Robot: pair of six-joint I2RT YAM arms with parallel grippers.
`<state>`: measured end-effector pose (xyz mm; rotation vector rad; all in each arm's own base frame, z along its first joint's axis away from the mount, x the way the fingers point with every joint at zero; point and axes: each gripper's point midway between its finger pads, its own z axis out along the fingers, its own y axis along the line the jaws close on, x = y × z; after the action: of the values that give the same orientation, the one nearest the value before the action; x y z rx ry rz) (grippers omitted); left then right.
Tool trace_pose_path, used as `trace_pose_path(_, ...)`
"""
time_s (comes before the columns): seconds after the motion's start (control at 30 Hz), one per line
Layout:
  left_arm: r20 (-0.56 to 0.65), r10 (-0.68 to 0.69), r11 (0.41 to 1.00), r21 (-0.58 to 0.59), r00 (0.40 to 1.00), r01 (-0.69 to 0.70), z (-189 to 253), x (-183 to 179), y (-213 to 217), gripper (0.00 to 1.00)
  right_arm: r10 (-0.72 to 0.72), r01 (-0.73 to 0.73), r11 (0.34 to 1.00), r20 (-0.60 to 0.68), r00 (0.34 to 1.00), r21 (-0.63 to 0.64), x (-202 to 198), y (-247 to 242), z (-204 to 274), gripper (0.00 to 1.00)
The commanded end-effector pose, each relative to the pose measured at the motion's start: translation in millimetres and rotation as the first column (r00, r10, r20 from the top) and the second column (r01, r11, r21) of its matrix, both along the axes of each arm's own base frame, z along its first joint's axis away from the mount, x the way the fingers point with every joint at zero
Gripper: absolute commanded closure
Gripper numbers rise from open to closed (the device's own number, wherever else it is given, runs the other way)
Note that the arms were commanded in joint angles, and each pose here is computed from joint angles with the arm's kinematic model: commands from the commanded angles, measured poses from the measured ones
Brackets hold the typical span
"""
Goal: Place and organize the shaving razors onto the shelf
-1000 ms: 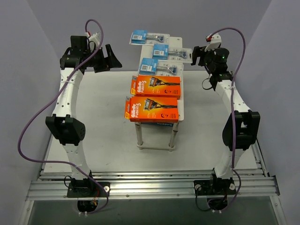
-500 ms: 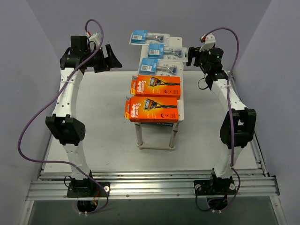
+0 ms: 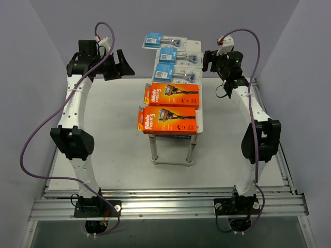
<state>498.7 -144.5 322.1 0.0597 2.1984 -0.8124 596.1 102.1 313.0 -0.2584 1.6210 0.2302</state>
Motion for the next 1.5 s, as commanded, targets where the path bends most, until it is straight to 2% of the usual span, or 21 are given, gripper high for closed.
trace_pose_path(0.0,0.035,-0.028,1.0,-0.002,0.999,0.028,7,-1,-6,0.06,0.009,-0.009,1.0,0.058,0.998,0.005,4,9,23,0.24)
trace_pose_path(0.37,0.035,-0.019,1.0,0.009,0.999,0.018,5,2,-1,0.06,-0.012,0.011,1.0,0.047,0.999,0.009,3,2,18,0.24)
trace_pose_path(0.6,0.049,0.065,0.998,0.021,0.997,-0.066,11,16,29,0.06,-0.031,0.023,0.993,0.065,0.997,0.118,-12,-22,22,0.24)
trace_pose_path(0.77,0.047,0.171,0.983,0.053,0.984,-0.173,4,38,57,0.06,-0.056,0.045,0.986,0.065,0.996,0.162,-30,-34,19,0.24)
trace_pose_path(0.87,0.089,0.25,0.964,0.07,0.964,-0.257,4,58,79,0.06,-0.068,0.046,0.979,0.101,0.993,0.2,-52,-39,25,0.24)
trace_pose_path(0.93,0.109,0.287,0.954,0.064,0.952,-0.295,3,69,88,0.06,-0.068,0.052,0.977,0.071,0.995,0.206,-63,-40,6,0.24)
trace_pose_path(1.07,0.189,0.345,0.932,0.048,0.919,-0.359,8,95,98,0.06,-0.06,0.042,0.975,0.077,0.995,0.216,-89,-39,1,0.24)
trace_pose_path(1.13,0.193,0.368,0.924,0.036,0.91,-0.381,1,106,101,0.06,-0.054,0.035,0.973,0.075,0.996,0.226,-99,-37,-4,0.24)
trace_pose_path(1.17,0.211,0.391,0.915,0.013,0.896,-0.402,5,114,103,0.06,-0.049,0.037,0.971,0.046,0.998,0.234,-106,-34,-21,0.24)
trace_pose_path(1.23,0.208,0.408,0.909,-0.008,0.889,-0.416,-5,127,102,0.06,-0.04,0.016,0.963,0.083,0.996,0.269,-120,-24,-12,0.24)
trace_pose_path(1.27,0.233,0.419,0.906,-0.039,0.877,-0.422,5,134,100,0.06,-0.034,0.004,0.96,0.101,0.994,0.279,-126,-20,-8,0.24)
trace_pose_path(1.33,0.242,0.424,0.904,-0.05,0.872,-0.426,-2,146,95,0.06,-0.032,0.013,0.963,0.066,0.997,0.27,-136,-12,-27,0.24)
trace_pose_path(1.4,0.293,0.444,0.893,-0.069,0.846,-0.445,11,154,99,0.06,-0.049,0.041,0.968,0.027,0.998,0.246,-145,-11,-47,0.25)
trace_pose_path(1.43,0.312,0.421,0.905,-0.078,0.852,-0.419,10,159,77,0.06,-0.07,0.064,0.967,0.016,0.997,0.247,-148,-13,-52,0.25)
trace_pose_path(1.47,0.327,0.423,0.904,-0.088,0.845,-0.419,13,163,74,0.06,-0.073,0.067,0.966,0.014,0.997,0.251,-151,-13,-55,0.25)
